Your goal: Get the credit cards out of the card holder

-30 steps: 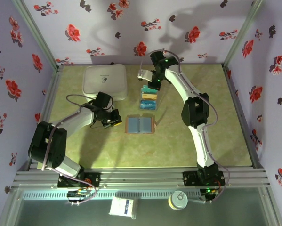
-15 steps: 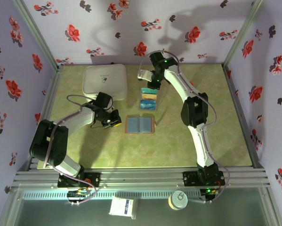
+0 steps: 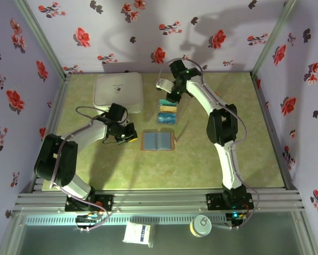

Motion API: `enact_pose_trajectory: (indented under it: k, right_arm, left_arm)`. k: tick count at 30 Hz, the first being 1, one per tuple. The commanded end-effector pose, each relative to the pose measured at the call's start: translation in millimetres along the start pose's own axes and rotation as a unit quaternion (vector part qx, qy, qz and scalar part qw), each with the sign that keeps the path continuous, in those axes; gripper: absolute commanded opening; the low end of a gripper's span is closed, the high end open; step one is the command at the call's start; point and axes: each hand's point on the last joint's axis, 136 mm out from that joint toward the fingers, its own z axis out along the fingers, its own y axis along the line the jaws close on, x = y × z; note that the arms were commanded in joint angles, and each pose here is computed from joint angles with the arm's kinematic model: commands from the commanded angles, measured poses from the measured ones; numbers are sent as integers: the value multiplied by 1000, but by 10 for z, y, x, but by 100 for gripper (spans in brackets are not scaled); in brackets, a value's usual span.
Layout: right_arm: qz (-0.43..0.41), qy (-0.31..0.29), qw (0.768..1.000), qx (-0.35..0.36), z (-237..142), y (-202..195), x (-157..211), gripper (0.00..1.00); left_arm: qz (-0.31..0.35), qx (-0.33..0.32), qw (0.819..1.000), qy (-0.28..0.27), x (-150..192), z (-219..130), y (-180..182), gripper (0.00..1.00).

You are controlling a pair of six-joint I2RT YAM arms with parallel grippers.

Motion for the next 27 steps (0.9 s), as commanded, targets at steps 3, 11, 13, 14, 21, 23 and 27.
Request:
enact_pose_trajectory:
  k: [3,11,13,14,21,23,27]
  right_arm:
    - [122,-79,989,20,-298,108,-278,19]
    - [295,-113,948,-34,-297,608,-340,17]
    - [335,-115,934,-48,-260,767,-336,17]
    - [353,-118,926,-55,-246,855,-339,17]
    - [473,-152,863,-88,-131,1290,-324,14]
    - [501,-152,847,-96,-79,1379,-285,13]
    - [540,-132,824,-111,49,1570,-183,13]
  left_arm:
    - [8,27,1000,-4,-93,19,-124,0]
    - [11,43,999,9,-38,112,-182,0]
    - [13,44,999,12,-11,137,-197,0]
    - [12,45,999,14,-1,149,-201,0]
    - [18,50,998,25,64,234,-280,0]
    - [17,47,998,32,98,274,-273,0]
    - [18,43,998,40,149,305,-264,0]
